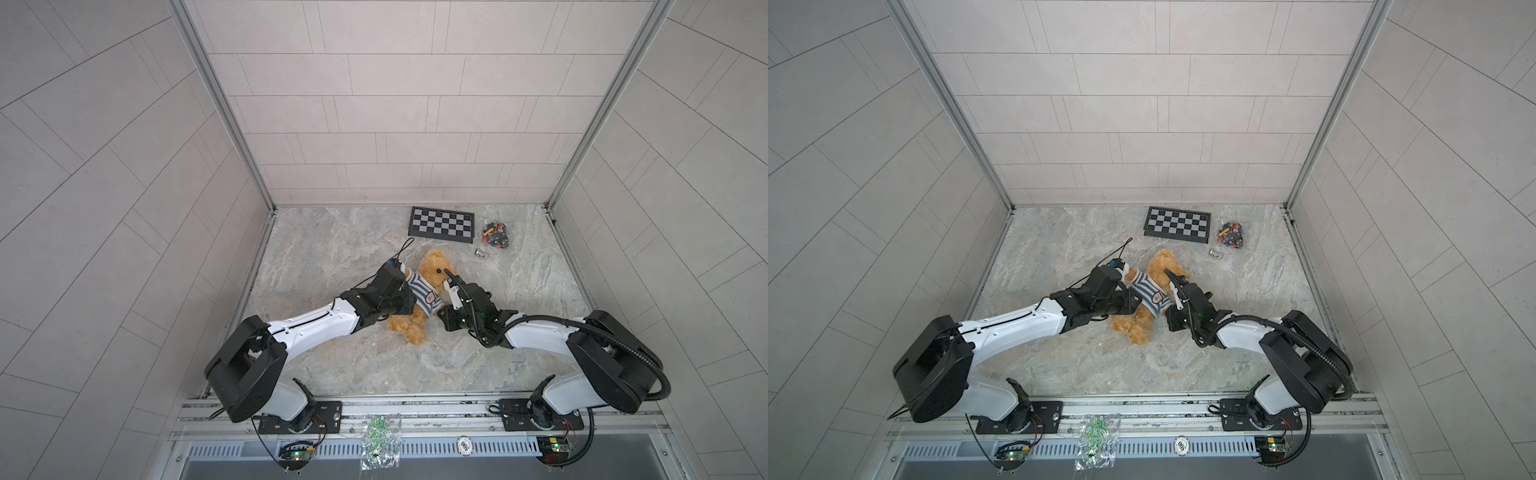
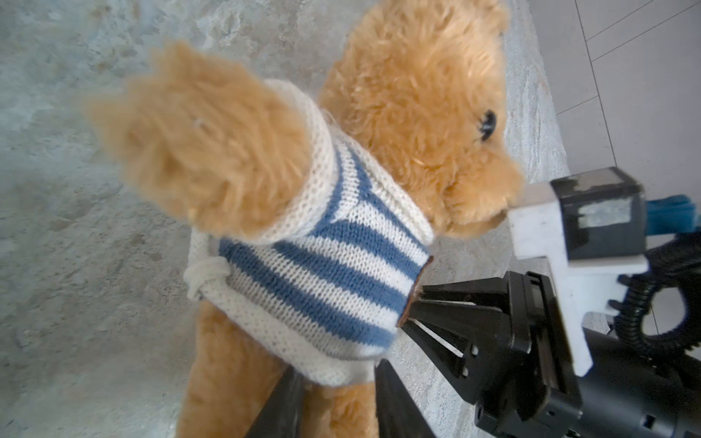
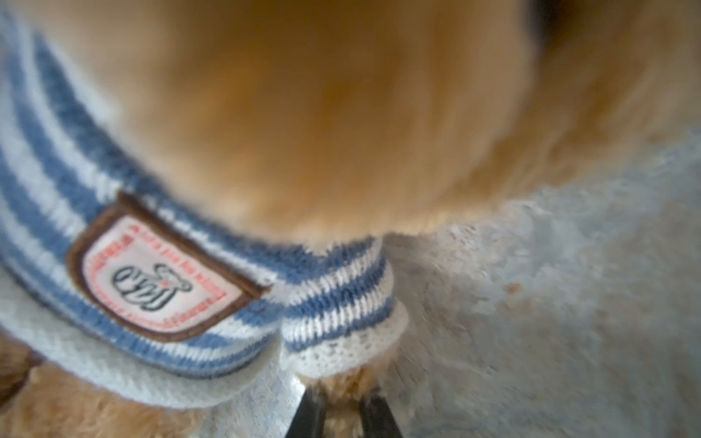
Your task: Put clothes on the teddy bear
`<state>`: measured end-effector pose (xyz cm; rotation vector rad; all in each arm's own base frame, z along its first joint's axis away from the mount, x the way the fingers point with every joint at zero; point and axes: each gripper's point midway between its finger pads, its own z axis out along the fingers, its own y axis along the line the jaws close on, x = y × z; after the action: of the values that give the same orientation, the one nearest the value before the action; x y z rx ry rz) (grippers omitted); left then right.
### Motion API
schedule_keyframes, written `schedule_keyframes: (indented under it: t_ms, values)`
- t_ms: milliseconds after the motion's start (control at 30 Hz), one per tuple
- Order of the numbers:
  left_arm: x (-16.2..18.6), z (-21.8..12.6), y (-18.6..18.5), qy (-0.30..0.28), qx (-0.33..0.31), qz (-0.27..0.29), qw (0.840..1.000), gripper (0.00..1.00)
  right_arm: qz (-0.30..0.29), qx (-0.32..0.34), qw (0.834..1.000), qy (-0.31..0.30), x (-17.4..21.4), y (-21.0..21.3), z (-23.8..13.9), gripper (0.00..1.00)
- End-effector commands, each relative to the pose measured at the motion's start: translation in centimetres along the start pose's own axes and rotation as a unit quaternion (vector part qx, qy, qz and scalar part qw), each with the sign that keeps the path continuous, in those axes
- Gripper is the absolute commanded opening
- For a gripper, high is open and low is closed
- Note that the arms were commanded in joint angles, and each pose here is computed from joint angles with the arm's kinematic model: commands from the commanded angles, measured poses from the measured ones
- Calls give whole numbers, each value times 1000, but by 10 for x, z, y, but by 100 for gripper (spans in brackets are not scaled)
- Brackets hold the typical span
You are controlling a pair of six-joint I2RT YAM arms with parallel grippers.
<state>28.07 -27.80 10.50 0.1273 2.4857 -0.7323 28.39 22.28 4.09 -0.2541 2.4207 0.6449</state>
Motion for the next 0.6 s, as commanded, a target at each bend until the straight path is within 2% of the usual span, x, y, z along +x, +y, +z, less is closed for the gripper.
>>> schedule_keyframes:
  t_ms: [0,100,233,300,567]
  values:
    - [0,-5,5,-7,4,-7,1000,36,-10,-20,1000,-7,-11,12,-3,5]
    - [6,-7,10,-3,1,-7,1000,36,-67,-32,997,-16,-17,31,-14,0]
    - [27,-12,22,10,2,-16,1000,36,-195,-13,980,-26,-24,61,-36,0]
    - [33,-23,26,5,6,-16,1000,38,-224,-11,974,-29,-26,68,-44,0]
    - [23,-94,19,-67,47,33,996,65,-272,-33,959,-71,-35,85,-63,0]
